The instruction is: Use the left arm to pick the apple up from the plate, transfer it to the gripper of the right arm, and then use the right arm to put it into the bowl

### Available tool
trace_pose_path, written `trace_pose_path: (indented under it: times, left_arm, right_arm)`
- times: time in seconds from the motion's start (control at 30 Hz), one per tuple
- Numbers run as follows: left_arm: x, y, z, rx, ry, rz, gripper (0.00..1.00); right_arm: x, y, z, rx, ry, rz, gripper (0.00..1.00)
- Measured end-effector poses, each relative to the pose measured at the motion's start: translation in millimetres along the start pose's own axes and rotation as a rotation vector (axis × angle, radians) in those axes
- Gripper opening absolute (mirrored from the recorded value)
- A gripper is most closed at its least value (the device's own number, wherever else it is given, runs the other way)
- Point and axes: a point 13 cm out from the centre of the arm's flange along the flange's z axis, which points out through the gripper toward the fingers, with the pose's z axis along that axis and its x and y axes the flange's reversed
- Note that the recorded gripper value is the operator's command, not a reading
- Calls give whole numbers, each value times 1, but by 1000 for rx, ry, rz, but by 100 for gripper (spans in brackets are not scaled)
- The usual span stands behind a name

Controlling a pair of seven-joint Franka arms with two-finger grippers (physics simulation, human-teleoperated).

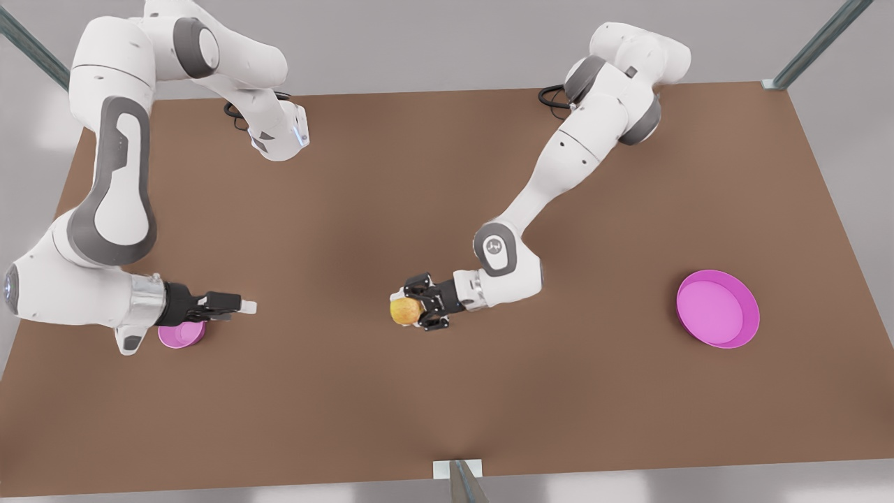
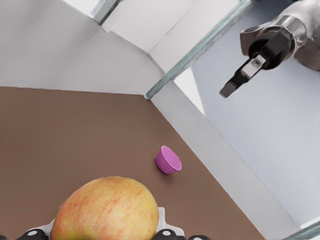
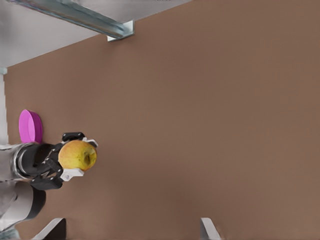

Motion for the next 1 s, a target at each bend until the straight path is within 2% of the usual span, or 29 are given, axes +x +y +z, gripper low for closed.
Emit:
trace_pose_path:
  times: [0.27,0.43,0.67,0.8,1.0]
  left_arm:
    - [-19,-19,20,40,-110,238,70]
    - [-18,-16,20,26,-126,369,70]
    - [-18,-15,20,13,-133,522,70]
    - [-22,-17,18,8,-140,590,70]
    - [-24,-21,19,8,-146,666,70]
  right_arm:
    - [-37,46,52,-464,14,143,100]
    - [-55,70,85,-689,43,198,100]
    - [-56,74,171,-794,86,228,100]
    - [-54,62,193,-803,72,230,100]
    - [-22,62,222,-795,102,226,100]
